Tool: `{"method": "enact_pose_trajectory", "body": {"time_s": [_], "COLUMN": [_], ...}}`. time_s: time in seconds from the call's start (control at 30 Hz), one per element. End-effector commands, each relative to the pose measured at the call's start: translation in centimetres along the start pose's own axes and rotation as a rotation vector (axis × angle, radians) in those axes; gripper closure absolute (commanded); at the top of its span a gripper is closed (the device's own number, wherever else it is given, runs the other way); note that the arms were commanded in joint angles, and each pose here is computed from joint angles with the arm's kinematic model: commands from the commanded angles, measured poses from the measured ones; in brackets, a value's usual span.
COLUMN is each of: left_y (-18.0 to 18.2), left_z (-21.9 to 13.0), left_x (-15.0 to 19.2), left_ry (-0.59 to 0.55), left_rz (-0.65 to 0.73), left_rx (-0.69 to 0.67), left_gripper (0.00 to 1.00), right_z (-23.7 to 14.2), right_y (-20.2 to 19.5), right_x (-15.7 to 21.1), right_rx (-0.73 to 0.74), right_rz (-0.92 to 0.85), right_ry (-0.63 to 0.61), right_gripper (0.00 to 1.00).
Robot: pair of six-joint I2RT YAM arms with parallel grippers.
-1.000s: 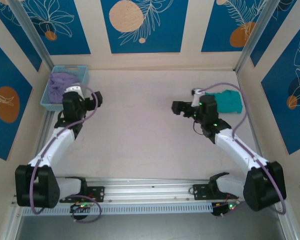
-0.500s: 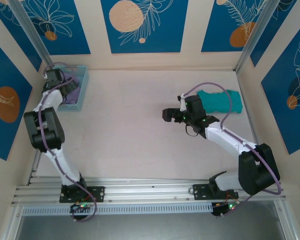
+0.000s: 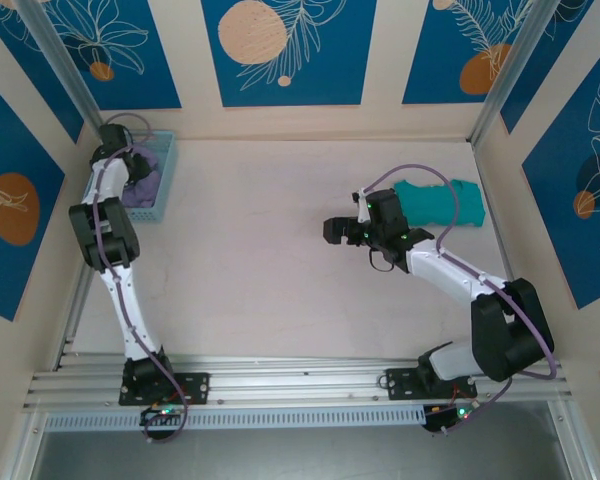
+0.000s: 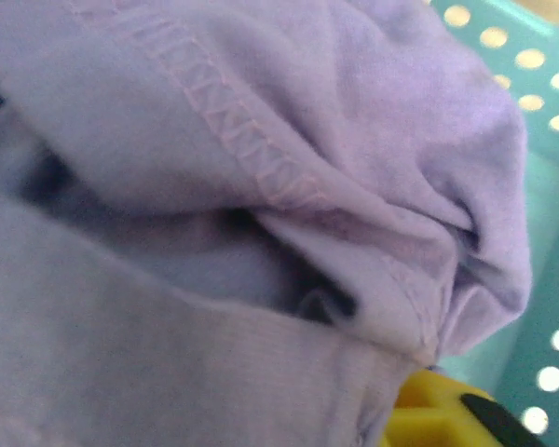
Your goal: Fold the inside-out t-shirt
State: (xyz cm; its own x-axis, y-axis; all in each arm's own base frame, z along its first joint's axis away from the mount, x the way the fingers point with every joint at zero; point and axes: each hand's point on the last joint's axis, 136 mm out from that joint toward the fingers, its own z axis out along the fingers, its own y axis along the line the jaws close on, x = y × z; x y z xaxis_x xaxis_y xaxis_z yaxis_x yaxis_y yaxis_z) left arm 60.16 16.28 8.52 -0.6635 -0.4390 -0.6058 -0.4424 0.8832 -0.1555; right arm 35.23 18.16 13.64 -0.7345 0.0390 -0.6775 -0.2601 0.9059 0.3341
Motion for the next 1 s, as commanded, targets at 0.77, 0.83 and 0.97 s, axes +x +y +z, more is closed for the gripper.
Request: {"method": "enact_pose_trajectory", "body": {"time_s": [0.77,0.83,0.97], "left_y": [-22.9,-24.8,-31.6], "left_z": [-44.5,-40.7,-33.2], "left_x": [7.0,12.3,23.7], "left_ry": [-0.669,-0.574,-0.265], "left_rz": [0.185,0.191,0.273], "left_rx": [0.658,0.663,0.743], "left_gripper": [0.98,0.97,0.53], "right_z": [-10.0,-10.4,-9.6], "right_y": [-0.9,-1.7,-2.4], "right_x": [-5.1,-4.6,-3.0], "right_rx": [0.090,0.104,0.084], "right_rz": [-0.111,-0.087,-0.017], "right_ry": [-0.072,-0.056,-0.015], "right_gripper": [0.01,0.01,0.01]}}
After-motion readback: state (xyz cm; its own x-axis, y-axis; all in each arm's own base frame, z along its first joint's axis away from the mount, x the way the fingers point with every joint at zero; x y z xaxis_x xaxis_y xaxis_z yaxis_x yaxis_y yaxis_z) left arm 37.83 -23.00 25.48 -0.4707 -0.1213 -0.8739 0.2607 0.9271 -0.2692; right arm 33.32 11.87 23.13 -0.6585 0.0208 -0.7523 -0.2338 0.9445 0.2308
